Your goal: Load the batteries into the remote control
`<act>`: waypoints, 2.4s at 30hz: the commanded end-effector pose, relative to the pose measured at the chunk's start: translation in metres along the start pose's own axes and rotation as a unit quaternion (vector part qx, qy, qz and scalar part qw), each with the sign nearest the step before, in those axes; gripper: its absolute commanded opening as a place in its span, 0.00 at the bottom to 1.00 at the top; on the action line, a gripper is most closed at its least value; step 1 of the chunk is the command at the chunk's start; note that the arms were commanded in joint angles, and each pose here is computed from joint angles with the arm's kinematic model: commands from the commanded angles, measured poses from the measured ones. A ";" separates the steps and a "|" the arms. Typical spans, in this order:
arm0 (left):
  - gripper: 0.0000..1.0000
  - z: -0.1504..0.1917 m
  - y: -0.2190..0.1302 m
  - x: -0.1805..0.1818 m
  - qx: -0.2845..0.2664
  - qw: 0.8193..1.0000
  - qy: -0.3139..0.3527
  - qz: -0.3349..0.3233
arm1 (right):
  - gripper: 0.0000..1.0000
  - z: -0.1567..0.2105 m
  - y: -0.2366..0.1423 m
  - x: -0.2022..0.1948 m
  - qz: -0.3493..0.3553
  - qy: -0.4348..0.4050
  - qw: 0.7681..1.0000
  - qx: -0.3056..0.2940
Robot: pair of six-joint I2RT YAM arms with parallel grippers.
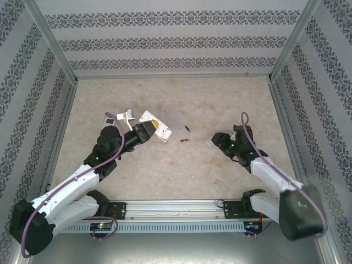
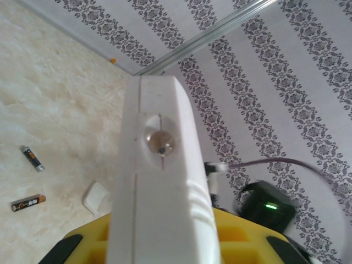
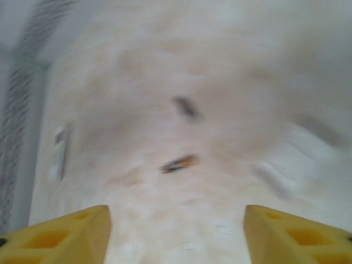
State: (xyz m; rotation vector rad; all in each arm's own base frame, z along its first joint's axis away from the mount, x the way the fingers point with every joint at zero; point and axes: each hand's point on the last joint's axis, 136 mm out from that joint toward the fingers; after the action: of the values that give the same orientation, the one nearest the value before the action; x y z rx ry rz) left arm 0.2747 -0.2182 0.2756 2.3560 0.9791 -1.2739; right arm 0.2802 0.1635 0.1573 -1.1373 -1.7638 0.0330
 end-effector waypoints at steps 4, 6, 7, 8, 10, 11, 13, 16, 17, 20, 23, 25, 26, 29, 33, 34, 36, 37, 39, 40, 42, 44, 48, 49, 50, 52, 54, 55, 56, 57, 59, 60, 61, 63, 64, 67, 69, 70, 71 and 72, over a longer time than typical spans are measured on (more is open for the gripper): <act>0.10 0.000 0.003 -0.006 0.002 1.000 0.009 0.019 | 0.93 0.029 -0.032 0.154 -0.155 -0.408 0.899 -0.035; 0.10 0.001 0.004 -0.008 0.007 1.000 0.006 0.027 | 0.97 0.037 -0.023 0.172 -0.151 -0.459 0.875 -0.023; 0.10 0.002 0.004 -0.010 0.009 0.999 0.005 0.031 | 0.98 0.036 -0.017 0.177 -0.148 -0.463 0.873 -0.019; 0.10 0.002 0.004 -0.011 0.010 0.999 0.006 0.034 | 0.98 0.034 -0.010 0.182 -0.144 -0.467 0.872 -0.017; 0.10 0.003 0.003 -0.013 0.012 0.999 0.006 0.037 | 0.98 0.033 0.001 0.190 -0.146 -0.471 0.870 -0.014; 0.10 0.003 0.002 -0.014 0.013 0.999 0.006 0.039 | 0.97 0.037 0.005 0.196 -0.159 -0.478 0.864 -0.007; 0.09 0.003 0.001 -0.012 0.012 0.999 0.004 0.033 | 0.93 0.049 0.013 0.204 -0.188 -0.489 0.851 0.018; 0.10 0.002 0.000 -0.014 0.009 0.999 -0.001 0.035 | 0.86 0.067 0.022 0.210 -0.218 -0.492 0.841 0.058; 0.10 0.001 0.000 -0.015 0.010 0.999 -0.003 0.036 | 0.84 0.070 0.025 0.209 -0.219 -0.492 0.840 0.067; 0.09 0.002 0.001 -0.016 0.013 0.999 -0.004 0.039 | 0.71 0.074 0.029 0.207 -0.218 -0.496 0.837 0.076; 0.09 0.003 0.001 -0.015 0.014 0.999 -0.004 0.038 | 0.48 0.069 0.031 0.205 -0.203 -0.500 0.839 0.067; 0.16 0.004 -0.001 -0.014 0.014 0.999 -0.002 0.036 | 0.40 0.068 0.029 0.201 -0.195 -0.516 0.832 0.062; 0.33 0.003 -0.002 -0.014 0.013 0.999 0.001 0.034 | 0.36 0.068 0.028 0.198 -0.191 -0.533 0.822 0.060; 0.81 -0.003 -0.018 -0.008 0.000 0.999 0.038 -0.008 | 0.33 0.075 0.022 0.173 -0.168 -0.605 0.775 0.075; 0.90 -0.019 -0.068 0.023 -0.031 0.979 0.115 -0.163 | 0.38 0.108 0.021 0.095 -0.118 -0.708 0.668 0.195; 0.91 -0.020 -0.080 0.032 -0.030 0.971 0.131 -0.197 | 0.38 0.118 0.019 0.078 -0.115 -0.719 0.645 0.233; 0.94 -0.018 -0.099 0.043 -0.017 0.956 0.165 -0.243 | 0.38 0.141 0.014 0.052 -0.124 -0.725 0.605 0.305; 0.95 -0.014 -0.104 0.047 -0.005 0.952 0.175 -0.252 | 0.37 0.150 0.015 0.045 -0.128 -0.723 0.597 0.323; 0.97 -0.005 -0.108 0.053 0.009 0.951 0.181 -0.253 | 0.38 0.164 0.026 0.037 -0.129 -0.714 0.593 0.348; 0.98 -0.001 -0.108 0.054 0.012 0.953 0.178 -0.246 | 0.38 0.168 0.033 0.034 -0.125 -0.709 0.595 0.356; 0.98 0.008 -0.106 0.057 0.012 0.960 0.165 -0.227 | 0.38 0.177 0.050 0.027 -0.113 -0.696 0.601 0.377; 0.99 0.012 -0.105 0.057 0.006 0.965 0.151 -0.212 | 0.37 0.184 0.069 0.019 -0.092 -0.683 0.609 0.393; 0.99 0.019 -0.104 0.064 0.012 0.968 0.135 -0.214 | 0.40 0.191 0.098 -0.001 -0.049 -0.690 0.593 0.412; 0.99 0.021 -0.103 0.066 0.014 0.968 0.134 -0.214 | 0.43 0.192 0.101 -0.003 -0.047 -0.693 0.589 0.414; 0.99 0.021 -0.103 0.066 0.016 0.968 0.132 -0.214 | 0.46 0.192 0.104 -0.003 -0.045 -0.694 0.586 0.415; 0.99 0.022 -0.101 0.067 0.017 0.968 0.130 -0.213 | 0.55 0.191 0.106 -0.006 -0.041 -0.699 0.581 0.415; 1.00 0.022 -0.101 0.067 0.015 0.969 0.129 -0.211 | 0.63 0.188 0.105 -0.009 -0.033 -0.705 0.573 0.417; 1.00 0.022 -0.100 0.068 0.014 0.969 0.130 -0.210 | 0.67 0.186 0.103 -0.008 -0.030 -0.707 0.573 0.415; 1.00 0.023 -0.100 0.068 0.014 0.969 0.131 -0.210 | 0.69 0.182 0.101 -0.004 -0.030 -0.710 0.573 0.409; 1.00 0.023 -0.099 0.069 0.015 0.969 0.131 -0.210 | 0.72 0.178 0.098 0.003 -0.034 -0.711 0.578 0.399; 1.00 0.024 -0.098 0.071 0.017 0.968 0.131 -0.212 | 0.76 0.168 0.090 0.023 -0.049 -0.710 0.596 0.372; 1.00 0.025 -0.098 0.072 0.019 0.968 0.130 -0.213 | 0.77 0.162 0.086 0.037 -0.059 -0.704 0.613 0.355; 1.00 0.027 -0.097 0.072 0.023 0.968 0.130 -0.212 | 0.78 0.152 0.082 0.051 -0.070 -0.693 0.637 0.332; 1.00 0.030 -0.096 0.072 0.032 0.969 0.128 -0.207 | 0.79 0.124 0.081 0.077 -0.072 -0.643 0.712 0.272; 1.00 0.033 -0.095 0.072 0.038 0.970 0.127 -0.203 | 0.80 0.100 0.085 0.085 -0.055 -0.588 0.772 0.234; 1.00 0.041 -0.095 0.073 0.053 0.971 0.126 -0.196 | 0.71 0.023 0.097 0.056 0.074 -0.338 0.924 0.166; 1.00 0.043 -0.095 0.074 0.057 0.971 0.124 -0.195 | 0.64 0.002 0.100 0.021 0.154 -0.239 0.943 0.174; 1.00 0.044 -0.094 0.075 0.060 0.971 0.126 -0.194 | 0.63 -0.003 0.103 0.006 0.180 -0.220 0.943 0.173; 1.00 0.045 -0.094 0.075 0.061 0.971 0.127 -0.195 | 0.64 -0.008 0.106 -0.003 0.197 -0.214 0.942 0.168; 1.00 0.044 -0.094 0.075 0.062 0.970 0.131 -0.196 | 0.64 -0.012 0.109 -0.012 0.212 -0.209 0.940 0.165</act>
State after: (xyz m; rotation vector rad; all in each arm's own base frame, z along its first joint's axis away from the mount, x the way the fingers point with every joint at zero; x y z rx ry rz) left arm 0.2103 -0.1388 0.1923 2.5452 1.5830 -1.2146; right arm 0.3666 0.2328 0.1389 -1.1885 -2.0849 0.9067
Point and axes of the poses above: each hand's point on the last joint's axis, 136 mm out from that joint toward the fingers, its own y axis out along the fingers, its own x axis along the line the jaws close on, z = x × y, and after that the axes turned 3 degrees about y, right-handed
